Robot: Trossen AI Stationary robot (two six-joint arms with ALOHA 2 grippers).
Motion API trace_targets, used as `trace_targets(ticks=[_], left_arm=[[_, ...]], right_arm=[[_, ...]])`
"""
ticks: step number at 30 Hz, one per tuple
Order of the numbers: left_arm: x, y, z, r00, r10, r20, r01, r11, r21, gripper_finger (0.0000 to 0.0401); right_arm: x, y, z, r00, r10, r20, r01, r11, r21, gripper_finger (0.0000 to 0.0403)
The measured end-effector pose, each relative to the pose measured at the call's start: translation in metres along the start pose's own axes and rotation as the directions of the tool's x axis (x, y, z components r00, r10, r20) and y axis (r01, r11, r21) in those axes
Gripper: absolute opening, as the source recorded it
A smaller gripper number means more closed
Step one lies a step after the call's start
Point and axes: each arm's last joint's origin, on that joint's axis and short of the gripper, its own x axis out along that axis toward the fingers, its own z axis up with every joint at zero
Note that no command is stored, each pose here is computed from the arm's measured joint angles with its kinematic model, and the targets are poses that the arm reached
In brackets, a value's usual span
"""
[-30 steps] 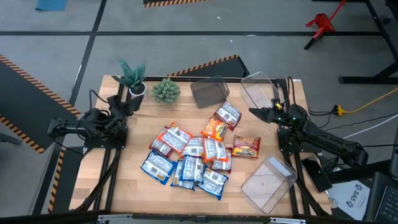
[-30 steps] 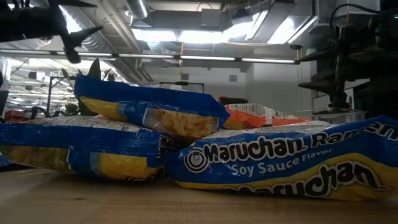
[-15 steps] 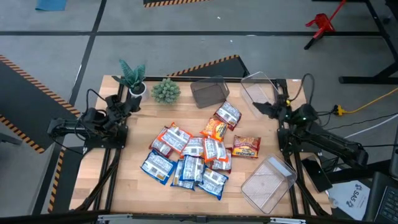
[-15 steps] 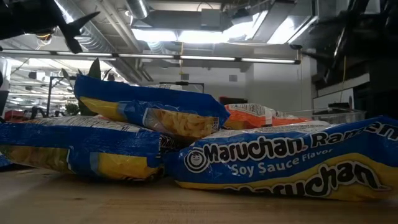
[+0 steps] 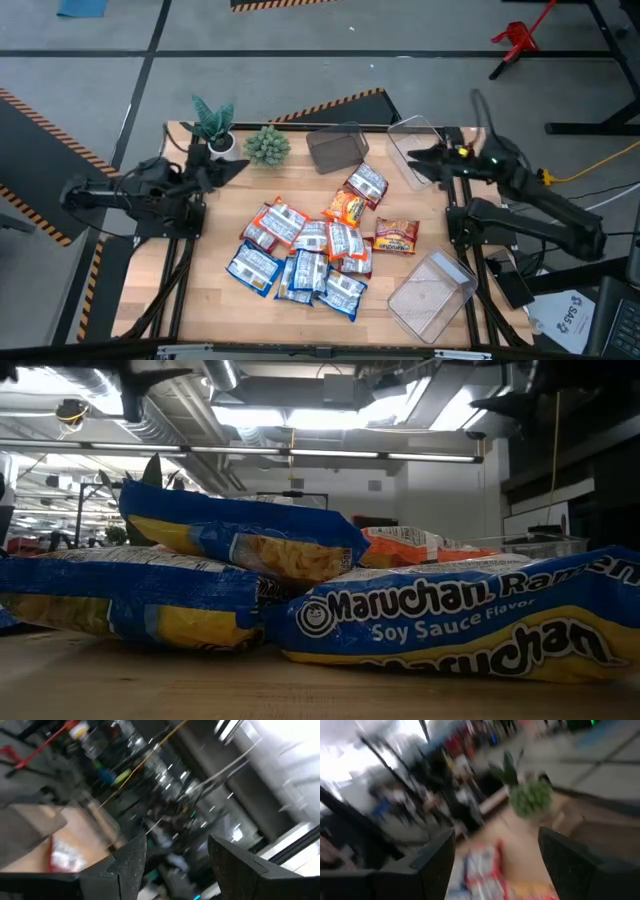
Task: Sort Maruchan noodles
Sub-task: Put the orange noodle pack into the black bin
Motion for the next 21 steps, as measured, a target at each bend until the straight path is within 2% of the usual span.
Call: trace_targets(ticks=[3, 6, 8, 13, 17, 21], left_arm=[[0.018, -0.01, 0.0, 0.99, 0.096, -0.105, -0.08, 0.986, 0.148, 0.0206], [0.033, -0.016, -0.002, 0.963, 0.201, -0.178, -0.139, 0.94, 0.311, 0.0206], [0.043, -0.018, -0.003, 0.942, 0.269, -0.201, -0.179, 0.909, 0.377, 0.0206], [0.062, -0.017, 0.0, 0.871, 0.418, -0.257, -0.275, 0.85, 0.449, 0.0206], [0.071, -0.008, -0.001, 0.823, 0.433, -0.367, -0.243, 0.853, 0.462, 0.0206], [0.078, 0.009, -0.004, 0.751, 0.502, -0.428, -0.236, 0.811, 0.536, 0.0206]], right_arm=[[0.021, 0.005, 0.01, 0.989, -0.008, -0.145, 0.0, 0.999, -0.052, 0.027], [0.049, 0.009, 0.008, 0.953, -0.018, -0.301, -0.016, 0.994, -0.111, 0.027], [0.066, 0.013, 0.002, 0.917, -0.04, -0.397, -0.026, 0.987, -0.16, 0.027], [0.106, 0.022, -0.025, 0.825, -0.13, -0.55, -0.025, 0.964, -0.265, 0.027], [0.134, 0.026, -0.049, 0.799, -0.193, -0.57, -0.008, 0.944, -0.331, 0.027], [0.154, 0.027, -0.076, 0.754, -0.29, -0.589, 0.031, 0.912, -0.409, 0.027]])
